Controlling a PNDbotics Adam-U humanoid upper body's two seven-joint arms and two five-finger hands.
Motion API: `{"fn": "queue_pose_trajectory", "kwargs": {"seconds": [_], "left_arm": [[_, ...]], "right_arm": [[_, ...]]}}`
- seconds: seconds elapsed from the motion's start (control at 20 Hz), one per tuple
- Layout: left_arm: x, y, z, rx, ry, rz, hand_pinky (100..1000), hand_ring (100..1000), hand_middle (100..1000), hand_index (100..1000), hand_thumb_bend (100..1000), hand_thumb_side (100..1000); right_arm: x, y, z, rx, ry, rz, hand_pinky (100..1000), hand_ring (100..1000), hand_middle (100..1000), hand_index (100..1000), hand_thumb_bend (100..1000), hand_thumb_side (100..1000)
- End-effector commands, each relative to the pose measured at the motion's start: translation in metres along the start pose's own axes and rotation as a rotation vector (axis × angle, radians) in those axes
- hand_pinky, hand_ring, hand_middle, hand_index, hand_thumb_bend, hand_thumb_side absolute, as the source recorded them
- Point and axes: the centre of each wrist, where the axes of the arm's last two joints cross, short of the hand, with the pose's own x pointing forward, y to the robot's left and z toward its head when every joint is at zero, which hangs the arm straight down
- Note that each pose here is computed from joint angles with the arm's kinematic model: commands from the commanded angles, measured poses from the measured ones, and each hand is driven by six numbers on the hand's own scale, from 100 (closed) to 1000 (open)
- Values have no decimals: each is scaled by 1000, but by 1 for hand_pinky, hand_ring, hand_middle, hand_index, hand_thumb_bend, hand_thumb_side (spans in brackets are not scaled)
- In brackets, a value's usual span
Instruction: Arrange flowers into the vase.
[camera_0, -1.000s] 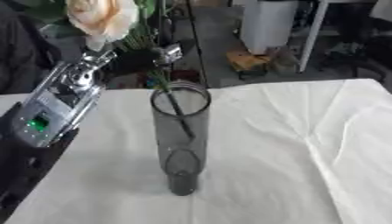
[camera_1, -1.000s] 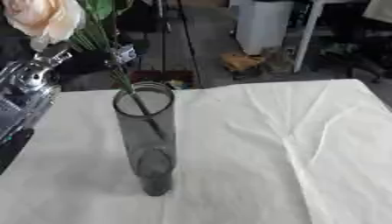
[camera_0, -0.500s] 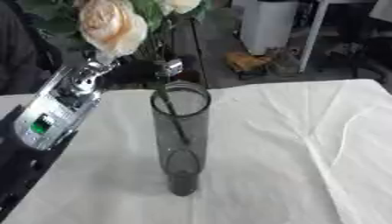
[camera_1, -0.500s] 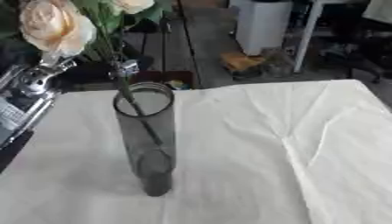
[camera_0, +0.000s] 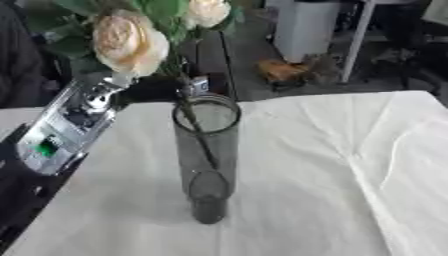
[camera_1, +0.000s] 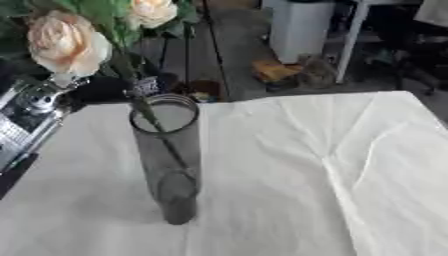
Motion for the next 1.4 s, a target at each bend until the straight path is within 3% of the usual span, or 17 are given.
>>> {"fn": "queue_pose_trajectory", "kwargs": {"seconds": [0.05, 0.4, 0.65, 1.4], "left_arm": [[2, 4, 2, 5, -4, -17, 704, 715, 676, 696, 644, 667], [1, 2, 1, 2, 6, -49, 718, 725, 685, 704, 658, 681], [-1, 4, 2, 2, 20, -66, 724, 727, 689, 706, 607, 667], [-2, 23, 20, -49, 66, -79, 738, 732, 701, 709, 586, 660]], "right_arm": [[7, -4, -6, 0, -29, 10, 673, 717, 726, 840, 100, 701], [7, -4, -6, 0, -28, 8, 673, 717, 726, 840, 100, 702], [6, -4, -5, 0, -24, 8, 673, 717, 726, 840, 100, 703], [1, -6, -3, -2, -6, 15, 673, 717, 725, 841, 100, 703]]}}
